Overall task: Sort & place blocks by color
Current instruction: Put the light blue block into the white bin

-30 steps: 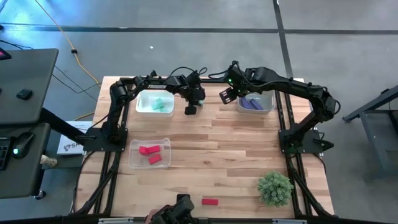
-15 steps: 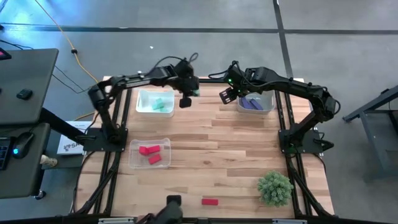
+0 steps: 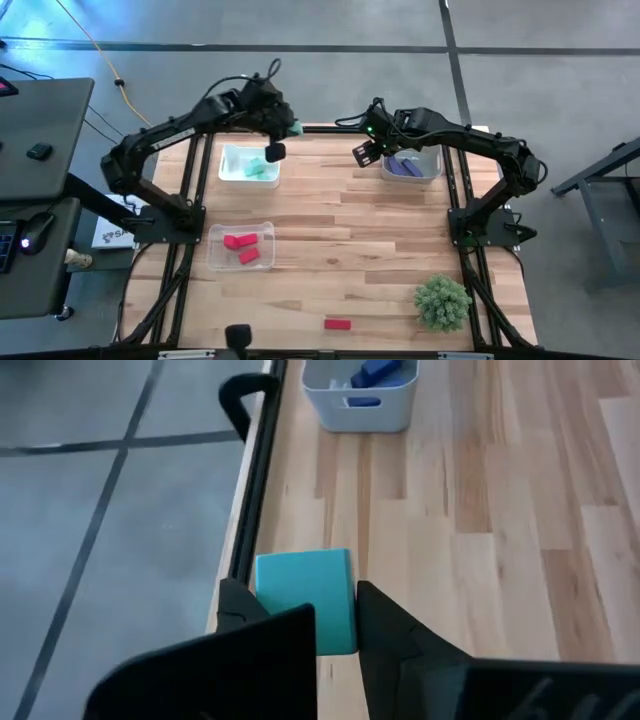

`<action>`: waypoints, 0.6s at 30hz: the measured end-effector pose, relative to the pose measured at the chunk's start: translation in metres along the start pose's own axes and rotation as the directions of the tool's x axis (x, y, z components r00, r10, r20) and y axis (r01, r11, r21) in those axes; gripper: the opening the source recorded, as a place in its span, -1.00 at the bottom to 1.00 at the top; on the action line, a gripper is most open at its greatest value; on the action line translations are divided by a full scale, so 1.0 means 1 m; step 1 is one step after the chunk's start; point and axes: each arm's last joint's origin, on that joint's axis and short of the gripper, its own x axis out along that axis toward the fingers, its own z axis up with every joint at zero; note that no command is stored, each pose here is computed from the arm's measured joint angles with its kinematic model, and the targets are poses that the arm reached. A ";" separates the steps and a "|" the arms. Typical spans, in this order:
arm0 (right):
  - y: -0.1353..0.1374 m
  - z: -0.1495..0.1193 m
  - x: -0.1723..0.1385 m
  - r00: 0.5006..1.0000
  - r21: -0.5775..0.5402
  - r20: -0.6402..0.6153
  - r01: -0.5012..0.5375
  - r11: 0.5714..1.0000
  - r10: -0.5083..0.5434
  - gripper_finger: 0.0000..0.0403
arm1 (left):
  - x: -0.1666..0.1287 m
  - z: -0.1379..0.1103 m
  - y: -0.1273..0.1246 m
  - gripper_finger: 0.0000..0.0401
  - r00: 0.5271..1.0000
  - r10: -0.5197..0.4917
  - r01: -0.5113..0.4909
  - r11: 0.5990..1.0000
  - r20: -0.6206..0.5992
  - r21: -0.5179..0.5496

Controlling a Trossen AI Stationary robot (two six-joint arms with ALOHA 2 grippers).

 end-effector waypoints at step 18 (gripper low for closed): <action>0.000 0.000 0.000 1.000 0.001 0.003 -0.002 1.000 0.002 -0.18 | -0.035 -0.029 -0.005 -1.00 0.967 -0.003 -0.015 0.997 -0.254 -0.072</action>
